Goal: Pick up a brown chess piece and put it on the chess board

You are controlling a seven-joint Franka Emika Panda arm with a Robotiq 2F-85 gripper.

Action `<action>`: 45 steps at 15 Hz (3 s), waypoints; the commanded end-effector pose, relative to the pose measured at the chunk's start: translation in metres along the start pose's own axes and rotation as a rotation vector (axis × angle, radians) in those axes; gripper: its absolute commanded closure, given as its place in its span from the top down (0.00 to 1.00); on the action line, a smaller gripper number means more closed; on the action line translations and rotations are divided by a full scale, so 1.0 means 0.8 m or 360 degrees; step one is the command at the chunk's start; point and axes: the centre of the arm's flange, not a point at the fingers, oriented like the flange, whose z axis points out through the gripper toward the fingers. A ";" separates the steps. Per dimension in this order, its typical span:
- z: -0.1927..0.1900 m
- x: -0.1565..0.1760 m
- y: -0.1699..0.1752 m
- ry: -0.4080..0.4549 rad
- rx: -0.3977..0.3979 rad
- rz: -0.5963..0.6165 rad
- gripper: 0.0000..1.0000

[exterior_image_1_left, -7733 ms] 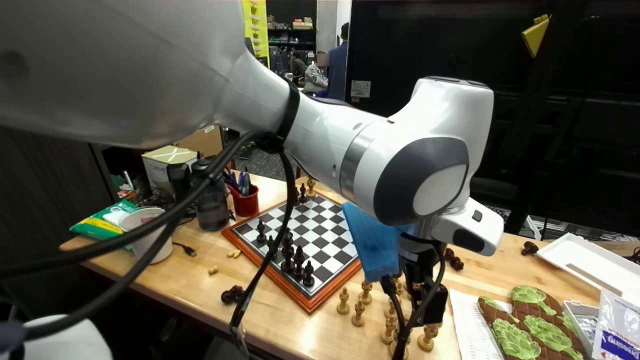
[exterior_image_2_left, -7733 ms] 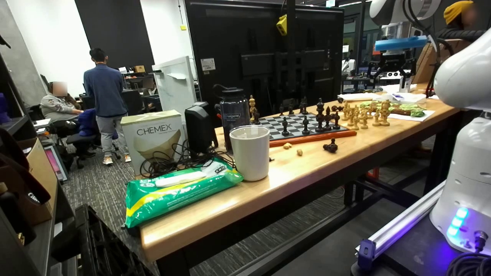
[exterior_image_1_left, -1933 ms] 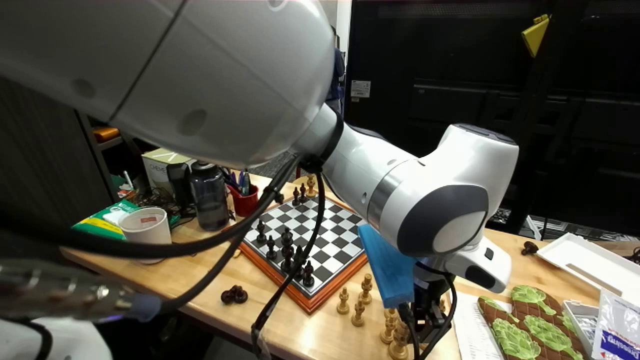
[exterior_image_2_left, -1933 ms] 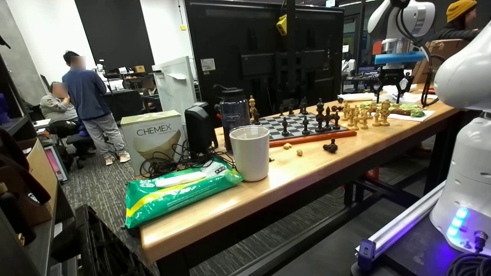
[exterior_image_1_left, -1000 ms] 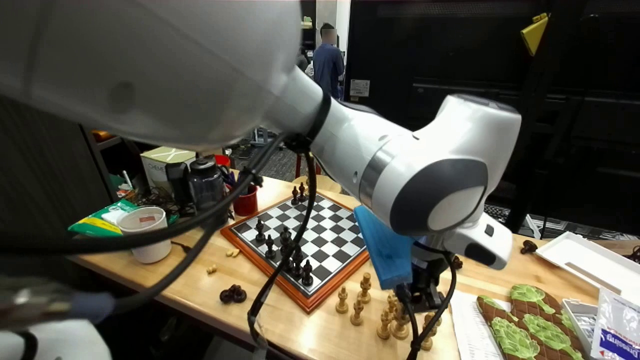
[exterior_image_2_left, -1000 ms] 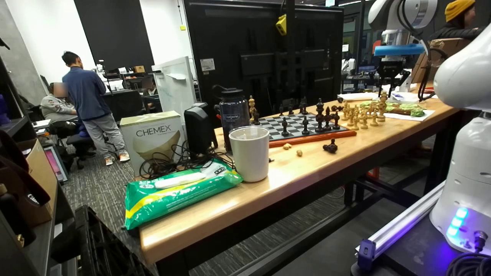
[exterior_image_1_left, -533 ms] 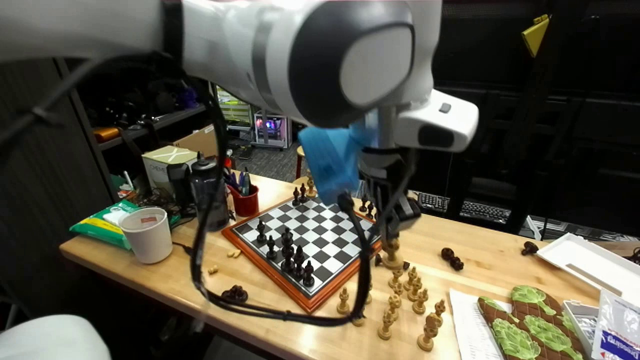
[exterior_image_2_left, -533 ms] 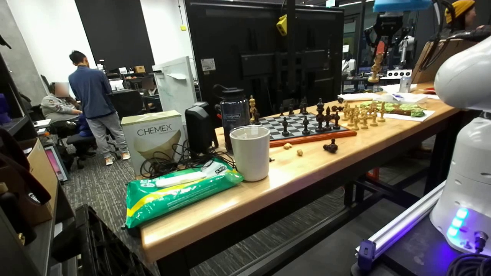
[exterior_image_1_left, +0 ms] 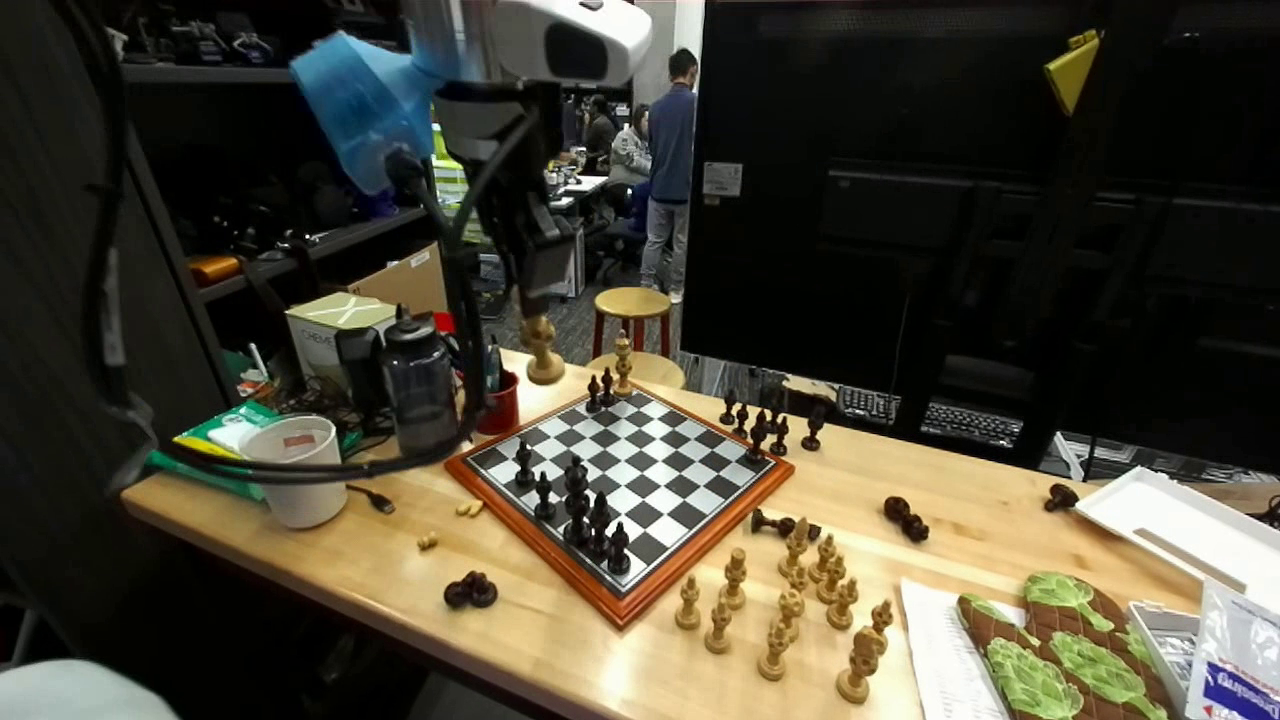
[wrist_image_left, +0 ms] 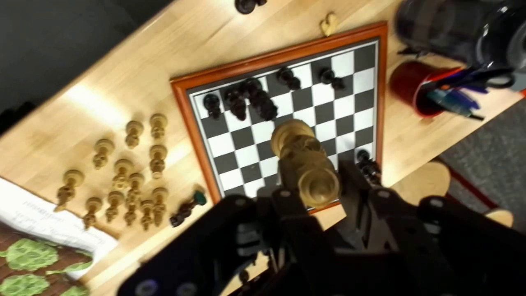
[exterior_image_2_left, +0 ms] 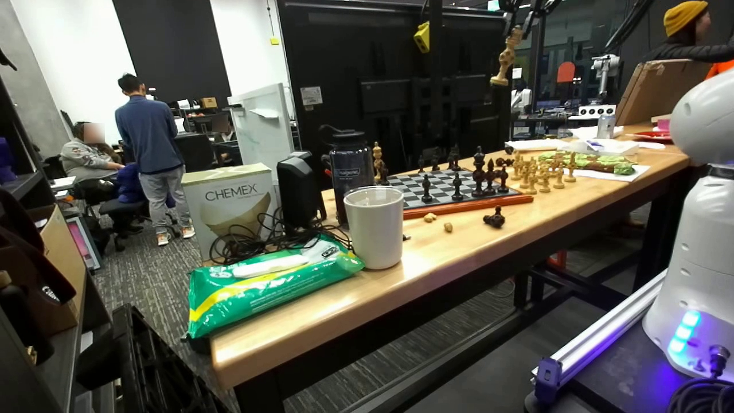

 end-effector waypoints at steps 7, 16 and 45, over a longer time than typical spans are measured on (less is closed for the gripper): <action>0.026 0.018 -0.079 -0.0125 -0.0052 -0.0265 0.08; 0.041 -0.009 -0.132 -0.0018 -0.0211 -0.0262 0.08; 0.114 0.017 -0.200 -0.0309 -0.0365 -0.0395 0.08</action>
